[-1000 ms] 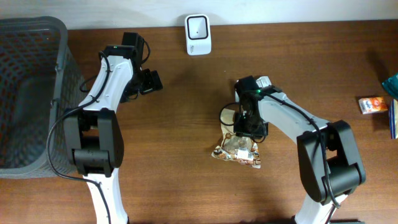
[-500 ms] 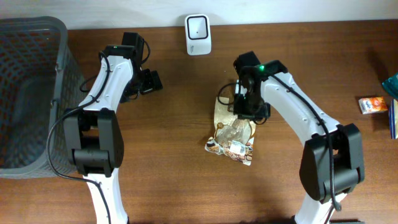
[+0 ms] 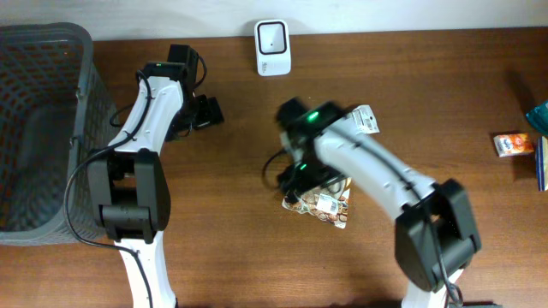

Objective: Scan the item barcode

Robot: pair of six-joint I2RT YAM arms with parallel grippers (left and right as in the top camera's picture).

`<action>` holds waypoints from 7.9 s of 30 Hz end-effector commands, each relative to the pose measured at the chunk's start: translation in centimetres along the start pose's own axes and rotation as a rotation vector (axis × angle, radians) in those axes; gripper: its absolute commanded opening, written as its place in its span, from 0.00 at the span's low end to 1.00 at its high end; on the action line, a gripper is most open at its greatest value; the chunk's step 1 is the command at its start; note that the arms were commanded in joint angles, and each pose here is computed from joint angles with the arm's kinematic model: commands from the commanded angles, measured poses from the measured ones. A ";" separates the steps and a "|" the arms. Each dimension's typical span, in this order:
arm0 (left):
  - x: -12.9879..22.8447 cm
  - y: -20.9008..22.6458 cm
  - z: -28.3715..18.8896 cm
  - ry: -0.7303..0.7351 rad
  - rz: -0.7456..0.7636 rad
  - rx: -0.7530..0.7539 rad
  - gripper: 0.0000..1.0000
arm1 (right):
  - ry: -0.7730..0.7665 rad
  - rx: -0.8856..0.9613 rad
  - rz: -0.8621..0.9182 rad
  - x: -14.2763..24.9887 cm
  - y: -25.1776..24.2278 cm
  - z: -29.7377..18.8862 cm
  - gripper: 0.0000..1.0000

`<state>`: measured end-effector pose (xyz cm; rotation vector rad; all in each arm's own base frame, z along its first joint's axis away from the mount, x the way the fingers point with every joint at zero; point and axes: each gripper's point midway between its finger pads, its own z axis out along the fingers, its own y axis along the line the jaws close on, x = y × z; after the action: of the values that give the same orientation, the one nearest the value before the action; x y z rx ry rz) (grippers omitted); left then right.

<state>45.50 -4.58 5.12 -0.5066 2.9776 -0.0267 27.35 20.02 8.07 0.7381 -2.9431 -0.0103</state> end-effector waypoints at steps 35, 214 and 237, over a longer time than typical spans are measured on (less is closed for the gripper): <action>-0.2 0.0 -1.2 -0.025 0.004 0.004 0.99 | -0.192 0.472 -0.095 -1.6 -2.4 6.1 0.91; -0.2 0.0 -1.2 -0.025 0.004 0.004 0.99 | -0.005 -0.225 0.515 -4.5 -0.4 6.9 0.04; -0.2 0.0 -1.2 -0.025 0.004 0.004 0.99 | -0.069 0.741 0.572 0.2 -15.7 -6.0 0.04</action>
<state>45.50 -4.61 5.12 -0.5055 2.9778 -0.0268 35.22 8.25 13.13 -0.0886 -3.1068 0.9358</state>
